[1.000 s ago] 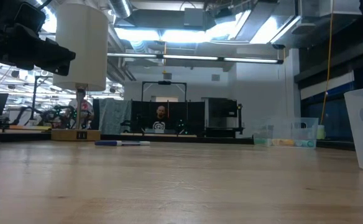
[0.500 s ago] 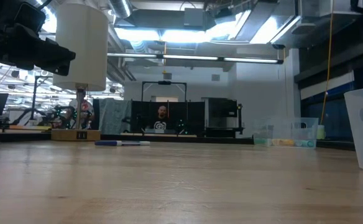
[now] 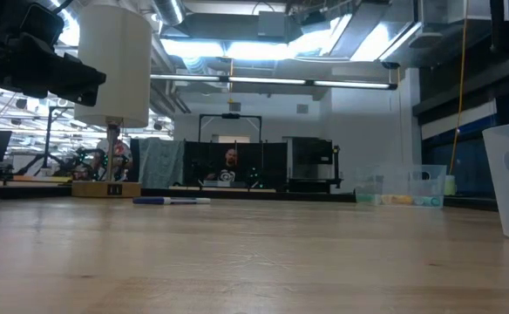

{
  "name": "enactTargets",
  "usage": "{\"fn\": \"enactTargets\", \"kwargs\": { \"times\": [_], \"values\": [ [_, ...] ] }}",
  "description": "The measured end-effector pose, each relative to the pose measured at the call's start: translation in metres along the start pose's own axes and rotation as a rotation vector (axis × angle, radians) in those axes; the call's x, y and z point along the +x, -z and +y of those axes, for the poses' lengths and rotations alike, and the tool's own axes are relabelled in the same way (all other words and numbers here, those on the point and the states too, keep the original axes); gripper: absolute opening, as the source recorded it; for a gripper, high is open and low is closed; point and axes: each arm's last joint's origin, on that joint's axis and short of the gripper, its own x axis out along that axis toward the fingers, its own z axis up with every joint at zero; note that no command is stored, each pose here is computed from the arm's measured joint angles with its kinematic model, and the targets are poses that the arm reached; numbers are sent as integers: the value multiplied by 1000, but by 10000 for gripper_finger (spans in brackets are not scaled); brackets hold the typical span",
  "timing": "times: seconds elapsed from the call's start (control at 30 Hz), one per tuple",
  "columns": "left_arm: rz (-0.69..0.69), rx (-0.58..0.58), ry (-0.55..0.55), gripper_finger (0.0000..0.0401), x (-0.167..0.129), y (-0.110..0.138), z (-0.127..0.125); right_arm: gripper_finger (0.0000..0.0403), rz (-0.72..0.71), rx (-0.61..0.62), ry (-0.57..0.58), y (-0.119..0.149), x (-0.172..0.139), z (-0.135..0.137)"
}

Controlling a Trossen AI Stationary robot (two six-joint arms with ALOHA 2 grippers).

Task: Pick & Place Markers
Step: Put the pink marker pen into the bottom transparent bin, then put the dark blue marker pen into the bottom transparent bin

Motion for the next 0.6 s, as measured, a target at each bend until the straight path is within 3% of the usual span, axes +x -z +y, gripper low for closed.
{"fn": "enactTargets", "kwargs": {
  "times": [0.3, 0.6],
  "values": [
    [0, 0, 0, 66, 0, 0, 0, 73, 1, 3, 0, -1, 2, -2],
    [0, 0, 0, 69, 0, 0, 0, 36, 3, -1, -14, -1, 2, 0]
  ]
}}
